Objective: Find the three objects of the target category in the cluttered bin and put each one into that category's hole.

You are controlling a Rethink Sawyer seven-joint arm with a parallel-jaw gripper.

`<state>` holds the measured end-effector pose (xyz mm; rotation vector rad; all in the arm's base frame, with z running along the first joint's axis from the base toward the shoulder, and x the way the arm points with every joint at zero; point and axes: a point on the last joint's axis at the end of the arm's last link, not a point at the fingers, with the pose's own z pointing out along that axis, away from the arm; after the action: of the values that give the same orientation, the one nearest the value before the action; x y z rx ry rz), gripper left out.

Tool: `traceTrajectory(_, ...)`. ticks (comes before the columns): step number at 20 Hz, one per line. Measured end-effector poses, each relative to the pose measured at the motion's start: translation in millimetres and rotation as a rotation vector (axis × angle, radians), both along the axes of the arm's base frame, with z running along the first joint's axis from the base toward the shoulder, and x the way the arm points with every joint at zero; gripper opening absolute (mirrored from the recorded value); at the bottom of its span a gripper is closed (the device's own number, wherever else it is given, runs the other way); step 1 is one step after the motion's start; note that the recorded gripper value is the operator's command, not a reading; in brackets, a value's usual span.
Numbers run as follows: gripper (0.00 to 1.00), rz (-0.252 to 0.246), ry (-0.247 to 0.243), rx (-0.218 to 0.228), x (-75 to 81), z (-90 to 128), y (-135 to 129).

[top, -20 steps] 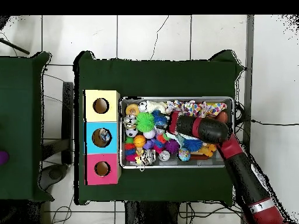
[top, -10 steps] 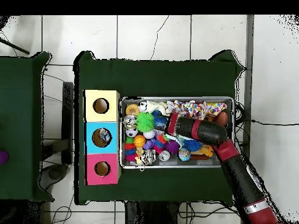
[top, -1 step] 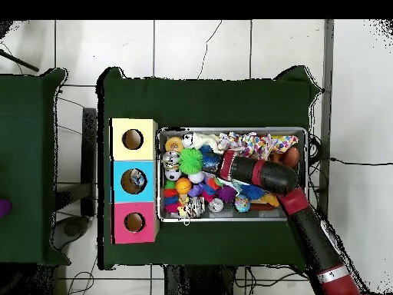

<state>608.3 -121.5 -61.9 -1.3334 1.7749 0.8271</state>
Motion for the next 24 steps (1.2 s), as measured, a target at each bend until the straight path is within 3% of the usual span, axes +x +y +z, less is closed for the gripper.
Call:
traceTrajectory(11, 1.00, -0.020, 0.010, 0.045, -5.2, -6.8, 4.8)
traceTrajectory(24, 1.00, -0.037, 0.009, 0.069, -5.1, -5.9, 2.1)
